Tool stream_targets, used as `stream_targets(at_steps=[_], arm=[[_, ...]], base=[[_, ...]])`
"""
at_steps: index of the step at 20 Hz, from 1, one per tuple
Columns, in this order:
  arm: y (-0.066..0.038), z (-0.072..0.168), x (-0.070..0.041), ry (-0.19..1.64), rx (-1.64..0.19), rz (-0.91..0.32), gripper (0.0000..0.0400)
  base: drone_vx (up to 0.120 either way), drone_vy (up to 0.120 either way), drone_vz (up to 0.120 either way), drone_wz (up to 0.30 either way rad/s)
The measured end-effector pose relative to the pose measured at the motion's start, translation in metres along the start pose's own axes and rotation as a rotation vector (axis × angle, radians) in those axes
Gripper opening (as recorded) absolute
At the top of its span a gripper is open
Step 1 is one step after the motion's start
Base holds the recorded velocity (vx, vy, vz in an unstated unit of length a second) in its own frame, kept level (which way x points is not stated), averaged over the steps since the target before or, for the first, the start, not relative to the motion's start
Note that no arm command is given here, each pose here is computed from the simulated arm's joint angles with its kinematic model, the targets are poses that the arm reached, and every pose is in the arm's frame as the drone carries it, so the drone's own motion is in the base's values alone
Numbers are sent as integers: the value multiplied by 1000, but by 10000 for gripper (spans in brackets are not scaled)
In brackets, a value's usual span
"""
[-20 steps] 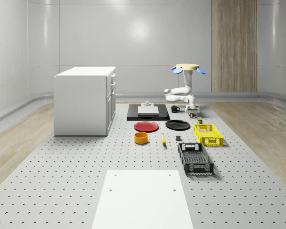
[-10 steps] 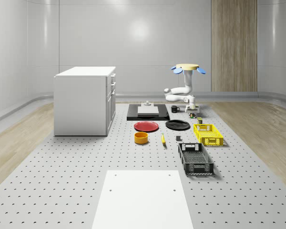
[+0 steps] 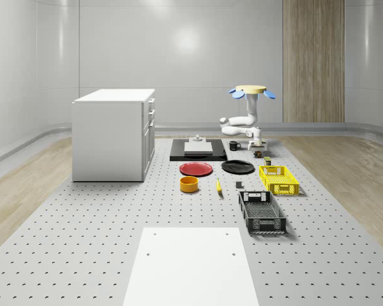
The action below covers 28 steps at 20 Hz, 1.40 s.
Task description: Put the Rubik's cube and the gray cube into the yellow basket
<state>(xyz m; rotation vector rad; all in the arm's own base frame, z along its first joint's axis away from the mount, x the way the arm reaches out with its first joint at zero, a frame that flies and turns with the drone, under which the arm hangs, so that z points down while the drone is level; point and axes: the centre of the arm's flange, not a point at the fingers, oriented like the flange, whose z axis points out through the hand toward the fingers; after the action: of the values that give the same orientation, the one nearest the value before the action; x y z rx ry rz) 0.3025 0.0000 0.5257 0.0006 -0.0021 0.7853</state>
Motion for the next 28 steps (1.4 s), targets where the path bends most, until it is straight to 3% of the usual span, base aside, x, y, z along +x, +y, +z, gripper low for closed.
stream_targets(at_steps=[9, 19, 24, 28], arm=[[0, -23, 0, 0, 0, 0, 325], [0, -47, 0, 0, 0, 0, 325], [0, -49, 0, 0, 0, 0, 325], [0, -50, 0, 0, 0, 0, 325]], base=[[0, 0, 4, 0], [4, 0, 120, 0], [120, 0, 120, 0], [120, 0, 0, 0]])
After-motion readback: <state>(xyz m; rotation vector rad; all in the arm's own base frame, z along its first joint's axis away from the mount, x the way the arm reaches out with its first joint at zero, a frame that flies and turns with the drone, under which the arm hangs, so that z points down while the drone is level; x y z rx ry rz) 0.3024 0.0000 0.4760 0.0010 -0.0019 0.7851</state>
